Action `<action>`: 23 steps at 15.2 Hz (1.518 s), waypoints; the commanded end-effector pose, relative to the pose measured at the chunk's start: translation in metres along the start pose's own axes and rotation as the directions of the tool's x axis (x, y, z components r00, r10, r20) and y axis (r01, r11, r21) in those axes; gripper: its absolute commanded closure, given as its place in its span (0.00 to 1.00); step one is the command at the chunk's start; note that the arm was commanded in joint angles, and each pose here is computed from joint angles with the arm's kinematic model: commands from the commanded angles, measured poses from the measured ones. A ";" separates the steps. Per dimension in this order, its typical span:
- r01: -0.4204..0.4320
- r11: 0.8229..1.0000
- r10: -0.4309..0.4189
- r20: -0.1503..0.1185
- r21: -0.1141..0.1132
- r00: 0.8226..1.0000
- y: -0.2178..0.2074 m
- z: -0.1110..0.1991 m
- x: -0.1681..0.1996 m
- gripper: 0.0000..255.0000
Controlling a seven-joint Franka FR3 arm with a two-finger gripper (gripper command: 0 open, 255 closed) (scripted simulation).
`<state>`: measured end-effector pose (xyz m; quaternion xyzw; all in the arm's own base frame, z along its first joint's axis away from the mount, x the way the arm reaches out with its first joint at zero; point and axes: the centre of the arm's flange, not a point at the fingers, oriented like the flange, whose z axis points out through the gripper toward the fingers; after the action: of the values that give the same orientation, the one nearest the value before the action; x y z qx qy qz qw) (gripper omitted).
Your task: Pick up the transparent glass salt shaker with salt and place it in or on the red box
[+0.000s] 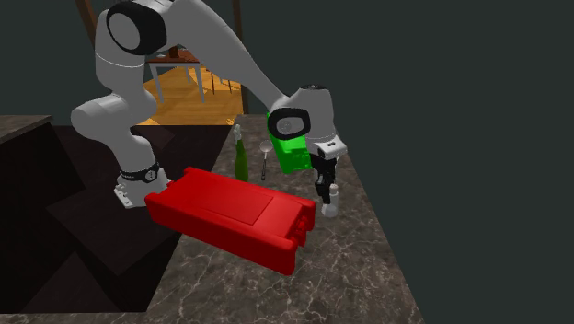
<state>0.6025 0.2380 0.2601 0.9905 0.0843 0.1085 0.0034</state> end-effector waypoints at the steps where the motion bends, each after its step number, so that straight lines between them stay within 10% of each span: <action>1: 0.000 1.000 0.000 0.001 0.000 1.000 0.000 0.001 0.000 1.00; 23: 0.000 1.000 0.000 0.001 0.000 1.000 0.003 -0.103 0.022 1.00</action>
<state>0.6024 0.2384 0.3594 0.9906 0.0842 0.1080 0.0036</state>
